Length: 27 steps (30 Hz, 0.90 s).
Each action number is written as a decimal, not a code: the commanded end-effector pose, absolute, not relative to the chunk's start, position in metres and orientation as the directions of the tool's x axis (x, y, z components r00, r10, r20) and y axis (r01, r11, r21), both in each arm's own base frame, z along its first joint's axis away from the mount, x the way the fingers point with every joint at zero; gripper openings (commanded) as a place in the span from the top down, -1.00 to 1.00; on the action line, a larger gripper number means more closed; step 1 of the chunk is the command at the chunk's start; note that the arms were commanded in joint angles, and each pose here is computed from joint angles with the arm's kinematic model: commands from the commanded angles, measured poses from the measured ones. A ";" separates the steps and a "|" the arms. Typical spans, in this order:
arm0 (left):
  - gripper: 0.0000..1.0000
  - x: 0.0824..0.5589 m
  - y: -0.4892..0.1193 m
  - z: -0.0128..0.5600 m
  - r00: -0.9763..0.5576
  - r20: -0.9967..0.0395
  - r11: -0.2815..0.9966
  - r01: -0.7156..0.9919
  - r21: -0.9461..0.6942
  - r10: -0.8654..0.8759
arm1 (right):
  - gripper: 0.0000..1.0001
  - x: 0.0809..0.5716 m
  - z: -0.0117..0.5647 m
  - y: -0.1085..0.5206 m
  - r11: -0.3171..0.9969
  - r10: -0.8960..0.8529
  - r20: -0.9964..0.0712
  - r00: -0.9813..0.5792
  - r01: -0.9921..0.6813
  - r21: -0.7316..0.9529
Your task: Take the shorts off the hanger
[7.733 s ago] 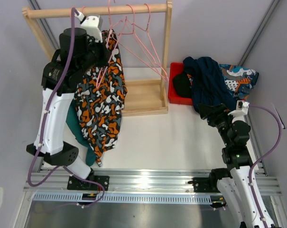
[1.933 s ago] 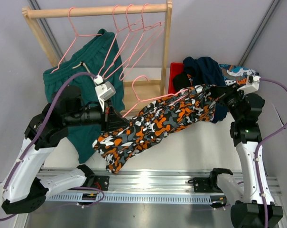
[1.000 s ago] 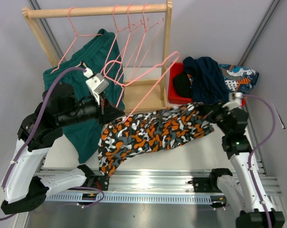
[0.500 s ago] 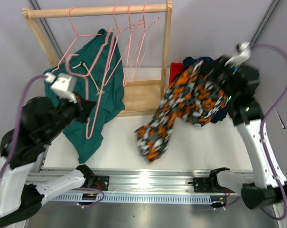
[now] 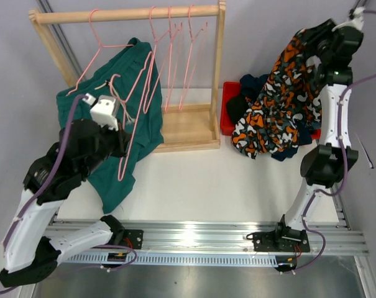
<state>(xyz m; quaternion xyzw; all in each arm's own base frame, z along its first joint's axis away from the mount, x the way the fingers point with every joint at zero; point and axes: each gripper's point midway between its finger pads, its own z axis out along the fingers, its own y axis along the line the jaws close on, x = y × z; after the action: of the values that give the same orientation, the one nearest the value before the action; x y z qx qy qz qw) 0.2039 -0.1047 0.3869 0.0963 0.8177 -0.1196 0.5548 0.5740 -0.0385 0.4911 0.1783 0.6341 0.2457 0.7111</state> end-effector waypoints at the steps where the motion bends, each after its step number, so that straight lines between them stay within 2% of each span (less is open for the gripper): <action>1: 1.00 0.223 -0.105 0.399 -0.321 -0.947 0.962 0.264 -0.075 0.015 | 0.06 0.588 0.422 -0.015 0.766 0.615 -0.773 -0.156 -0.114 0.633; 2: 1.00 0.229 -0.107 0.403 -0.322 -0.947 0.962 0.263 -0.071 0.019 | -0.16 0.587 0.387 -0.010 0.752 0.623 -0.743 -0.244 -0.073 0.655; 3: 1.00 0.235 -0.106 0.404 -0.328 -0.945 0.963 0.257 -0.080 0.009 | -0.25 0.582 0.364 -0.005 0.745 0.626 -0.720 -0.298 -0.041 0.665; 6: 1.00 0.254 -0.101 0.412 -0.330 -0.944 0.969 0.234 -0.084 -0.002 | -0.28 0.535 0.297 0.024 0.729 0.627 -0.681 -0.378 -0.022 0.684; 7: 1.00 0.259 -0.099 0.419 -0.320 -0.947 0.971 0.222 -0.087 -0.012 | -0.30 0.526 0.309 0.035 0.724 0.629 -0.714 -0.309 -0.103 0.682; 8: 1.00 0.264 -0.098 0.421 -0.322 -0.947 0.973 0.214 -0.084 -0.011 | -0.44 0.496 0.331 0.041 0.725 0.626 -0.735 -0.261 -0.152 0.672; 9: 1.00 0.273 -0.100 0.433 -0.307 -0.952 0.973 0.213 -0.087 -0.018 | -0.45 0.474 0.282 0.046 0.714 0.638 -0.699 -0.323 -0.090 0.694; 11: 1.00 0.283 -0.105 0.438 -0.305 -0.952 0.972 0.220 -0.082 -0.012 | -0.46 0.443 0.277 0.058 0.695 0.647 -0.685 -0.334 -0.111 0.710; 12: 1.00 0.287 -0.105 0.455 -0.271 -0.962 0.971 0.223 -0.091 -0.028 | -0.53 0.419 0.297 0.064 0.694 0.647 -0.702 -0.297 -0.152 0.703; 13: 1.00 0.301 -0.112 0.448 -0.299 -0.954 0.971 0.225 -0.085 -0.014 | -0.69 0.399 0.273 0.069 0.688 0.647 -0.682 -0.340 -0.124 0.715; 14: 1.00 0.307 -0.115 0.447 -0.307 -0.952 0.971 0.226 -0.075 -0.002 | -0.71 0.384 0.272 0.079 0.687 0.639 -0.683 -0.354 -0.137 0.714; 15: 1.00 0.310 -0.116 0.457 -0.298 -0.954 0.971 0.226 -0.074 -0.003 | -0.98 0.359 0.296 0.084 0.691 0.633 -0.712 -0.304 -0.192 0.697; 18: 1.00 0.337 -0.121 0.467 -0.299 -0.954 0.976 0.207 -0.068 -0.003 | -0.99 0.314 0.281 0.100 0.711 0.601 -0.719 -0.347 -0.178 0.680; 22: 1.00 0.366 -0.128 0.480 -0.278 -0.959 0.974 0.200 -0.104 -0.045 | -0.99 0.247 0.295 0.100 0.702 0.616 -0.729 -0.300 -0.211 0.680; 27: 1.00 0.408 -0.131 0.460 -0.330 -0.941 0.973 0.181 -0.145 -0.079 | -0.99 0.197 0.287 0.098 0.666 0.646 -0.704 -0.294 -0.234 0.709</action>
<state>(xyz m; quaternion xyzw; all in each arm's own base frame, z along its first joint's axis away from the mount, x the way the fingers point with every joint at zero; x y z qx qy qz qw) 0.3941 -0.1329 0.4458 0.0450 0.8211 -0.0908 0.5618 0.2098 0.1020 0.3261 0.1066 0.6699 0.3923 0.6213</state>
